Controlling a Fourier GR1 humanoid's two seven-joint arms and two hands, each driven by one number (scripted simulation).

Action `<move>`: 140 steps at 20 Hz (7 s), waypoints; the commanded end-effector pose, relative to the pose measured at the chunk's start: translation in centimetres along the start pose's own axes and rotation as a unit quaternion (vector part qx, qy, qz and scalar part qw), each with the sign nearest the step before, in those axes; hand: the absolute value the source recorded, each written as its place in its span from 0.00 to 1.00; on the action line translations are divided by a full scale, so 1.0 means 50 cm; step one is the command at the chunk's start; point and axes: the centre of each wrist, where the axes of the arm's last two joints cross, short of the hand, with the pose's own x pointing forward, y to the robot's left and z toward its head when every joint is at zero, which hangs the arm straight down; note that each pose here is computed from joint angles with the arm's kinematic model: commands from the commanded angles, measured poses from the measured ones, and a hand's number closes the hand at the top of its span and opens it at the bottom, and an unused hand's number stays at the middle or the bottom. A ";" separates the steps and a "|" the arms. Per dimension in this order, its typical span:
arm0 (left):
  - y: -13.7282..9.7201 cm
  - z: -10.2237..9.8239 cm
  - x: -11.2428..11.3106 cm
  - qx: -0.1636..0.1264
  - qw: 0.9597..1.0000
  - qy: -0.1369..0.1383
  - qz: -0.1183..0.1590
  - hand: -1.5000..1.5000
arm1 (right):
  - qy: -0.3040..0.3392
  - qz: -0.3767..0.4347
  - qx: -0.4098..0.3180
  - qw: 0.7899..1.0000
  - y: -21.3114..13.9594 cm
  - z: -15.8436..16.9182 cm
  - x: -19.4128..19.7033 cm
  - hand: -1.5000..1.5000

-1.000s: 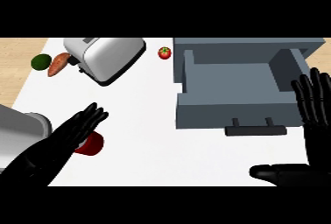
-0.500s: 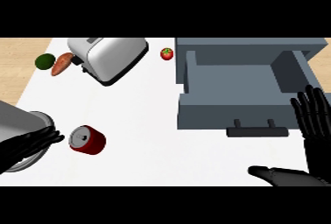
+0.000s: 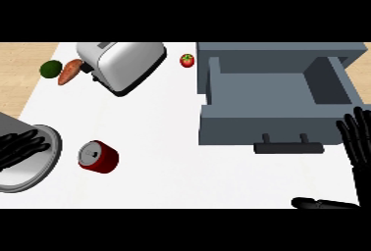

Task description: Pick up the can, place it into the drawer and close the drawer

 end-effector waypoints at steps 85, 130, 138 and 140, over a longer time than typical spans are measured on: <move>0.042 -0.084 -0.457 0.056 0.994 0.089 0.008 0.00 | -0.014 -0.002 0.000 1.000 -0.029 0.037 -0.014 0.00; -0.011 -0.425 -0.192 0.441 0.896 -0.021 -0.036 1.00 | -0.015 -0.001 -0.023 1.000 -0.048 0.083 0.037 0.00; -0.078 -0.554 -0.096 0.422 0.905 -0.010 -0.049 1.00 | -0.034 0.000 -0.017 0.999 -0.044 0.077 0.038 0.00; -0.066 -0.574 -0.045 0.413 0.909 -0.015 -0.051 1.00 | -0.027 -0.001 -0.023 0.999 -0.063 0.085 0.032 0.00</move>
